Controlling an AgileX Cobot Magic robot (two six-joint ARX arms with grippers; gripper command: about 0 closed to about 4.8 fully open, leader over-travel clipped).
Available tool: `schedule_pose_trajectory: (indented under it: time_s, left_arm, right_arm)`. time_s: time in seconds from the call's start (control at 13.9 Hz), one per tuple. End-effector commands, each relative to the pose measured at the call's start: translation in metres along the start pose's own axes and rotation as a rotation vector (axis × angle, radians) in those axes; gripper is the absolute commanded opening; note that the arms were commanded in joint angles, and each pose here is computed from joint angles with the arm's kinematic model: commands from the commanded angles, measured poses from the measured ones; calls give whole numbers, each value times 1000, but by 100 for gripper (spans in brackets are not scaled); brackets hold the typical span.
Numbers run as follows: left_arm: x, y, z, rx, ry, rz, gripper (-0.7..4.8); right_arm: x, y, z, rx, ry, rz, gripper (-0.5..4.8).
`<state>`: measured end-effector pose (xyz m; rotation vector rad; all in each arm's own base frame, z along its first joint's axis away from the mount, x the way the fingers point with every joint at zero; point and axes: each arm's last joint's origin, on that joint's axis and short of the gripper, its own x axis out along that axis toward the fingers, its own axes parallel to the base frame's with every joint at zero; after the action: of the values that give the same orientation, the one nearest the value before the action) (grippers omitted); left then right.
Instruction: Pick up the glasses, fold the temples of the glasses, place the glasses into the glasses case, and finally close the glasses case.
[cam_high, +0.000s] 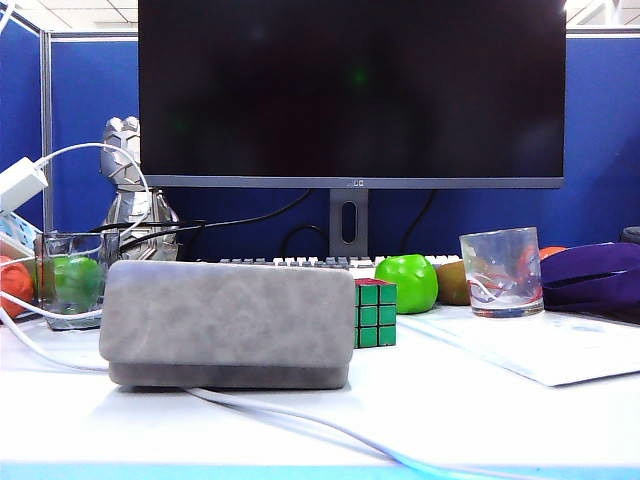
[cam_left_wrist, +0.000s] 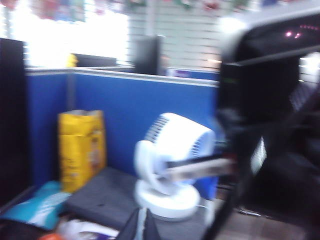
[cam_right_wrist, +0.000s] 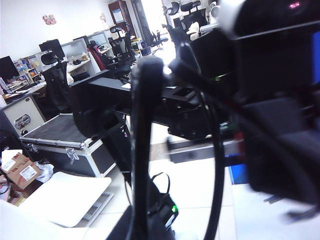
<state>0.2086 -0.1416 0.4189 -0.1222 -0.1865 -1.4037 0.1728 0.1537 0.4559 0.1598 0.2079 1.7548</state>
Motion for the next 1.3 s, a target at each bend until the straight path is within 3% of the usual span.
schedule_pose_trajectory:
  time_s: [0.07, 0.14, 0.22, 0.43, 0.58, 0.65, 0.79, 0.87, 1.08, 1.3]
  left_arm:
    - [0, -4, 2, -6, 13, -99, -5]
    - [0, -6, 2, -1, 28, -173, -5]
    - [-1, -7, 2, 0, 30, -185, -5]
    - [0, -5, 1, -11, 25, -139, -5]
    - [-1, 6, -7, -90, 38, 173, -5]
    - [-4, 12, -13, -130, 64, 334, -4]
    - [-9, 17, -26, -204, 147, 528, -4]
    - [-10, 17, -31, -224, 191, 567, -3]
    - [-17, 16, -48, -273, 365, 641, -3]
    - [-19, 18, -49, -269, 373, 696, -3]
  right_arm:
    - [3, -8, 2, -28, -20, -32, -5]
    - [8, -24, 0, -31, -41, -125, -5]
    - [9, -27, -1, -25, -44, -151, -5]
    - [11, -32, -2, -21, -43, -163, -5]
    - [-3, -33, 0, -16, -52, -218, -5]
    - [-14, -38, -3, -1, -42, -300, -5]
    - [-27, -47, -19, -13, 70, -481, -5]
    - [-27, -56, -31, -36, 166, -545, -5]
    - [-14, -111, -76, 72, 365, -516, -5]
    - [-1, -166, -125, 135, 488, -464, -5]
